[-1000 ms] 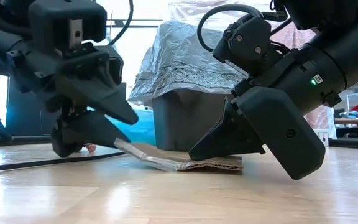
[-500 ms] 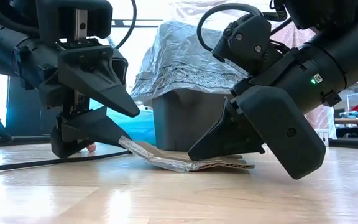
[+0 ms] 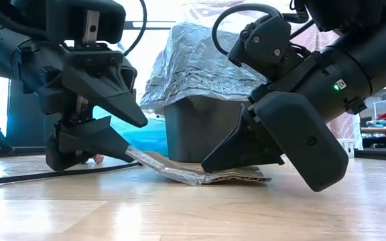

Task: Place trash/remove bag and relplace
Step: Put the cardboard piece inside the black trash bin

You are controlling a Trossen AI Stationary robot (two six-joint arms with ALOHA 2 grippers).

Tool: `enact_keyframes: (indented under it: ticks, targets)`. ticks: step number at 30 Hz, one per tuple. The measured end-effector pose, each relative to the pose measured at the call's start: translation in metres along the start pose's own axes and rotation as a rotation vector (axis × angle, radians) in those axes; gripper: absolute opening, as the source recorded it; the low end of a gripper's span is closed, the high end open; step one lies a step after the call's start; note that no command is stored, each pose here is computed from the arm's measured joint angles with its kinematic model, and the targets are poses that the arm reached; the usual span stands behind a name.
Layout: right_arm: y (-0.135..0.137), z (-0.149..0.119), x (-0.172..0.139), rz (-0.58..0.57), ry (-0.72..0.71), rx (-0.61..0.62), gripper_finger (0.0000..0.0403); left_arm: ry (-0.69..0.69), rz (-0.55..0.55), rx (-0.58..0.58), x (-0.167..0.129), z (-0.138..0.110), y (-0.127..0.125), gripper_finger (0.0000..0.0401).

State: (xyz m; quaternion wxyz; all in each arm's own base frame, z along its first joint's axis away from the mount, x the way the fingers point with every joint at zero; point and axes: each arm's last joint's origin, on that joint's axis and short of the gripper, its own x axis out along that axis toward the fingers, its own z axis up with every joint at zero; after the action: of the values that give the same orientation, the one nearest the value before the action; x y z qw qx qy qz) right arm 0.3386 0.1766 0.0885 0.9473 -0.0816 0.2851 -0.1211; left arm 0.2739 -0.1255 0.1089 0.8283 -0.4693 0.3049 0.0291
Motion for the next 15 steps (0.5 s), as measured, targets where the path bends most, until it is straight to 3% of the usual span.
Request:
enact_keyframes:
  ticks: [15]
  targets:
    - [0.0005, 0.0056, 0.0006, 0.009, -0.045, -0.014, 0.0000, -0.079, 0.021, -0.012, 0.0080, 0.0038, 0.0062, 0.0184]
